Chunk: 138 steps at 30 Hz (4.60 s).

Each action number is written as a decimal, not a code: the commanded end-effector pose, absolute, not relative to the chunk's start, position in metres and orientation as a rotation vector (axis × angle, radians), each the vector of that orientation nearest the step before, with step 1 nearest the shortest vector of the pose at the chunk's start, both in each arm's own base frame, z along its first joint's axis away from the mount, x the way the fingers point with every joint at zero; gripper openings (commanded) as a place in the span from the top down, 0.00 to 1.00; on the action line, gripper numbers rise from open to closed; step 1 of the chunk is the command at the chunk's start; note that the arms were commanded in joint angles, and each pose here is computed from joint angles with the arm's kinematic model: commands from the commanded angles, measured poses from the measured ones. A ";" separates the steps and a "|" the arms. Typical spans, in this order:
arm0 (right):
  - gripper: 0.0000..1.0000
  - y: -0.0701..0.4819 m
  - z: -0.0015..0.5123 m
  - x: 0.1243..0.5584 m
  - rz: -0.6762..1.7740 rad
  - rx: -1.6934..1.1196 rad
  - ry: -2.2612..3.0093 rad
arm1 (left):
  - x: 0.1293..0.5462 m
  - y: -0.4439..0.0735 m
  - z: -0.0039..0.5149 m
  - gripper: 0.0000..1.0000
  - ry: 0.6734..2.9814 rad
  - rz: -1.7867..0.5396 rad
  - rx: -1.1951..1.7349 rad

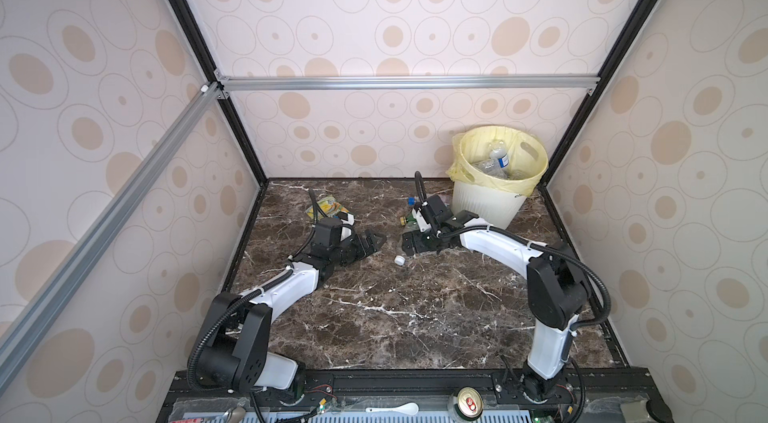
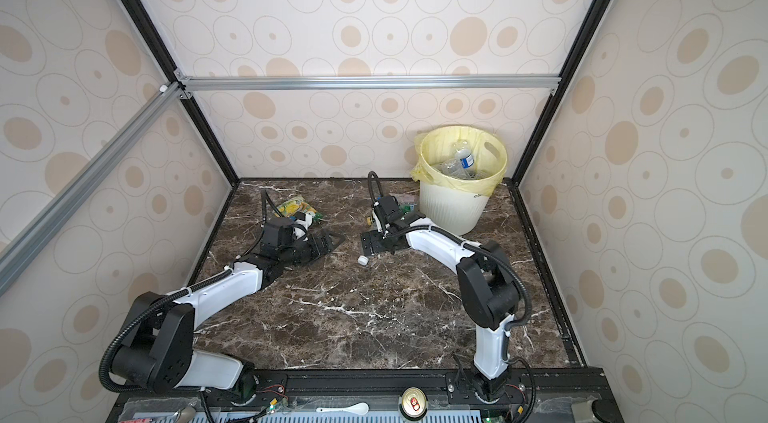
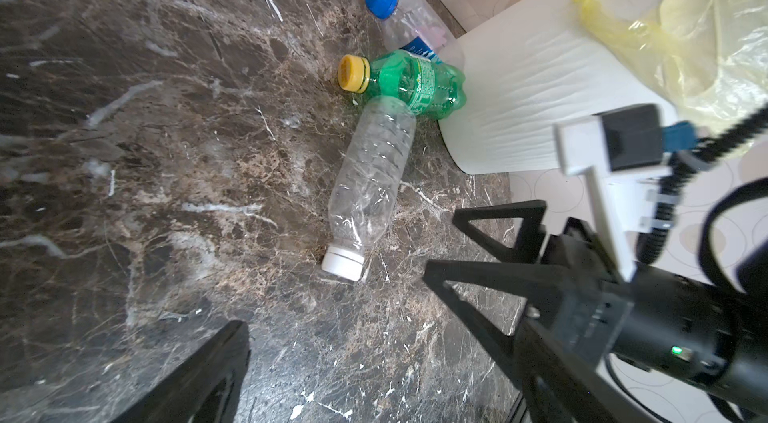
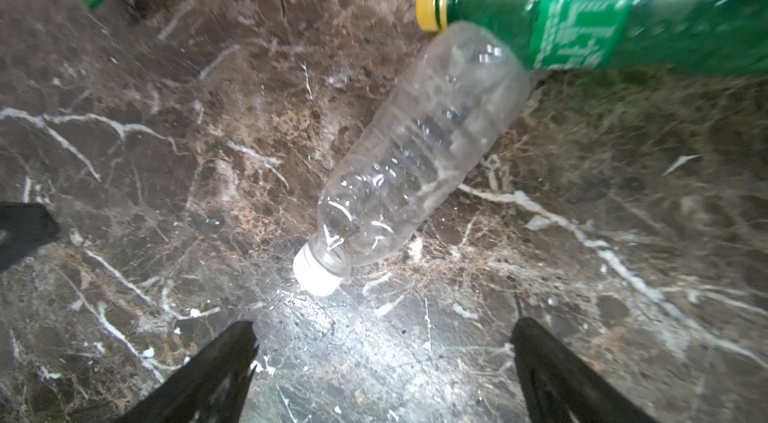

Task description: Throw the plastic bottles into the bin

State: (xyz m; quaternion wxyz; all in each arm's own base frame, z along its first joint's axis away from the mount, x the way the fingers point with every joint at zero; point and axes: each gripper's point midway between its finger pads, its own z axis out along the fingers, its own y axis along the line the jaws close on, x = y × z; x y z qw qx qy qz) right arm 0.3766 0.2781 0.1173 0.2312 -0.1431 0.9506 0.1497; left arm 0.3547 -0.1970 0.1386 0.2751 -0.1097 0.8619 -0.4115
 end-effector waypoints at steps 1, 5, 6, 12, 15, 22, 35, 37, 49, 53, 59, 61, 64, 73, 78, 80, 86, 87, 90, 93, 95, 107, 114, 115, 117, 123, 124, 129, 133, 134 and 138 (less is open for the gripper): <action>0.00 0.255 0.124 0.367 0.312 -0.393 2.624 | 0.366 -0.201 0.143 0.01 2.329 -1.081 -0.251; 0.00 0.237 0.130 0.362 0.276 -0.369 2.616 | 0.380 -0.207 0.136 0.01 2.390 -0.974 -0.156; 0.00 0.234 0.132 0.360 0.274 -0.364 2.614 | 0.384 -0.210 0.135 0.01 2.400 -0.949 -0.131; 0.00 0.207 0.147 0.351 0.277 -0.300 2.590 | 0.402 -0.226 0.120 0.01 2.471 -0.764 0.051; 0.00 0.193 0.156 0.344 0.276 -0.270 2.583 | 0.402 -0.243 0.115 0.01 2.484 -0.709 0.164; 0.00 0.167 0.177 0.334 0.350 -0.168 2.529 | 0.402 -0.273 0.092 0.01 2.512 -0.515 0.370; 0.00 0.156 0.173 0.322 0.360 -0.158 2.527 | 0.419 -0.286 0.059 0.01 2.513 -0.303 0.479; 0.00 0.158 0.172 0.322 0.370 -0.155 2.530 | 0.421 -0.288 0.056 0.03 2.507 -0.300 0.487; 0.00 0.162 0.171 0.326 0.392 -0.146 2.537 | 0.415 -0.304 0.044 0.29 2.482 -0.346 0.535; 0.00 0.163 0.170 0.326 0.403 -0.137 2.539 | 0.412 -0.304 0.037 0.37 2.494 -0.356 0.545; 0.00 0.163 0.170 0.324 0.414 -0.129 2.540 | 0.408 -0.298 0.025 0.40 2.518 -0.328 0.549; 0.00 0.163 0.169 0.323 0.417 -0.126 2.542 | 0.406 -0.298 0.026 0.46 2.518 -0.333 0.552; 0.00 0.164 0.170 0.322 0.427 -0.122 2.541 | 0.405 -0.299 0.031 0.50 2.511 -0.344 0.551; 0.00 0.171 0.180 0.323 0.516 -0.040 2.516 | 0.389 -0.316 0.072 0.55 2.423 -0.583 0.550; 0.00 0.175 0.188 0.328 0.583 0.053 2.488 | 0.377 -0.326 0.103 0.54 2.356 -0.768 0.488; 0.00 0.177 0.192 0.330 0.615 0.091 2.475 | 0.372 -0.329 0.115 0.54 2.330 -0.846 0.454; 0.00 0.187 0.203 0.339 0.714 0.183 2.427 | 0.360 -0.337 0.141 0.54 2.274 -1.037 0.375; 0.00 0.189 0.204 0.340 0.734 0.193 2.421 | 0.359 -0.337 0.145 0.54 2.264 -1.049 0.362; 0.01 0.194 0.205 0.344 0.777 0.226 2.409 | 0.351 -0.339 0.156 0.54 2.238 -1.123 0.357; 0.02 0.199 0.202 0.347 0.814 0.250 2.406 | 0.346 -0.338 0.161 0.55 2.231 -1.147 0.345; 0.03 0.202 0.199 0.350 0.831 0.272 2.411 | 0.342 -0.337 0.162 0.55 2.231 -1.157 0.347; 0.11 0.226 0.183 0.364 0.924 0.308 2.414 | 0.329 -0.344 0.180 0.54 2.193 -1.236 0.346; 0.16 0.234 0.181 0.368 0.951 0.307 2.409 | 0.323 -0.351 0.179 0.54 2.198 -1.257 0.351; 0.17 0.234 0.179 0.369 0.953 0.310 2.412 | 0.322 -0.353 0.179 0.54 2.200 -1.261 0.352; 0.20 0.236 0.178 0.370 0.964 0.314 2.412 | 0.320 -0.355 0.181 0.54 2.198 -1.267 0.356; 0.33 0.238 0.177 0.370 0.976 0.311 2.410 | 0.318 -0.358 0.181 0.54 2.198 -1.266 0.361; 0.35 0.238 0.178 0.370 0.976 0.311 2.410 | 0.318 -0.357 0.181 0.53 2.196 -1.262 0.361; 0.46 0.237 0.177 0.367 0.971 0.309 2.413 | 0.319 -0.357 0.181 0.51 2.196 -1.259 0.357; 0.51 0.235 0.177 0.366 0.963 0.309 2.412 | 0.320 -0.356 0.181 0.49 2.195 -1.250 0.358; 0.52 0.235 0.177 0.365 0.961 0.307 2.413 | 0.320 -0.357 0.181 0.49 2.197 -1.248 0.360; 0.53 0.233 0.181 0.365 0.947 0.299 2.407 | 0.320 -0.354 0.180 0.47 2.207 -1.218 0.368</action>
